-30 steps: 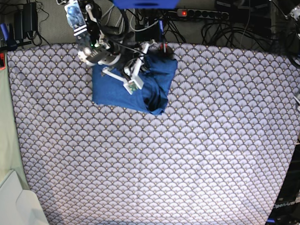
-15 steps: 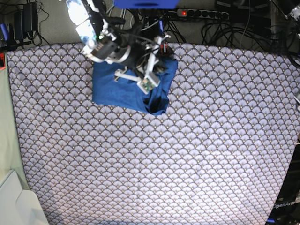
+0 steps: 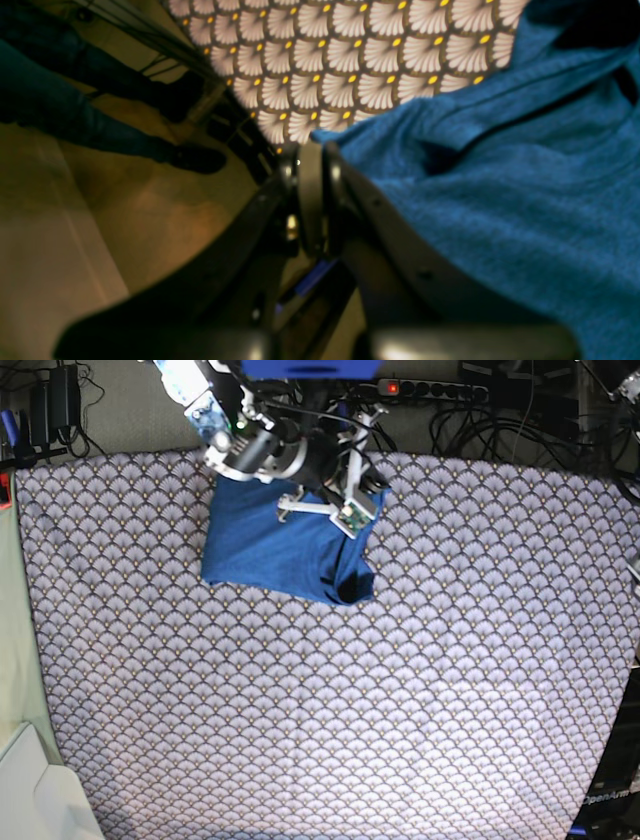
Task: Fold the T-shirt properly
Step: 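Hold the right gripper on the folded stack, smoothing the top layer, then withdraw the right gripper and bring the left gripper to the stack's edge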
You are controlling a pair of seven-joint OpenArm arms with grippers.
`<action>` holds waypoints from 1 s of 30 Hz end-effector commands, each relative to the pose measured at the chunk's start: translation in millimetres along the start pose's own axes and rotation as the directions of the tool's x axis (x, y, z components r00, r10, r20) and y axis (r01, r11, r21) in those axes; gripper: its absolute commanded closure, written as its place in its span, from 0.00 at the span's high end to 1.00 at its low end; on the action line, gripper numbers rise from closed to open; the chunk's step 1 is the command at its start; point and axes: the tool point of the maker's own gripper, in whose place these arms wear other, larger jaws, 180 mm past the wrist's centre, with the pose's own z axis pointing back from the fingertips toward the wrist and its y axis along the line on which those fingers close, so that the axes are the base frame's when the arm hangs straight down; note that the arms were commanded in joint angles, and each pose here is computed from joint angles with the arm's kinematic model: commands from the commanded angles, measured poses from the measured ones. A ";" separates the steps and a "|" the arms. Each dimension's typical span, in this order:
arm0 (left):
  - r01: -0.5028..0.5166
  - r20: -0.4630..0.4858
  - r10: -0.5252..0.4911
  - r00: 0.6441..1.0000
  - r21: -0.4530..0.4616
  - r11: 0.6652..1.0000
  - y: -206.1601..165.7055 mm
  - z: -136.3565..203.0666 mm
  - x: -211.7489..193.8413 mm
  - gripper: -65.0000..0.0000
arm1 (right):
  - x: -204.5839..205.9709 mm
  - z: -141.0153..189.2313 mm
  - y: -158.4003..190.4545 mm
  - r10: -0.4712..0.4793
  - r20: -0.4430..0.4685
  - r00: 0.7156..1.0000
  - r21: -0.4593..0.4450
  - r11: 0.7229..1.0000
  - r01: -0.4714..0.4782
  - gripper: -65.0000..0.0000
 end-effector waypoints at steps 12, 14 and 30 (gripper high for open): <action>0.020 0.045 -0.020 0.999 0.002 1.000 -0.4 5.9 14.5 0.70 | -1.7 -2.7 -2.8 0.008 0.000 1.000 0.009 1.000 -0.008 0.23; 0.022 0.044 -0.022 0.999 0.001 1.000 -1.2 5.5 14.0 0.70 | 6.7 2.6 0.1 0.016 0.029 0.999 0.010 1.000 -0.016 0.25; 0.176 -0.016 -0.208 0.978 -0.474 0.863 -104.2 10.0 -43.5 0.70 | 8.9 60.6 -117.4 -0.067 0.104 0.992 -0.303 0.948 0.096 0.18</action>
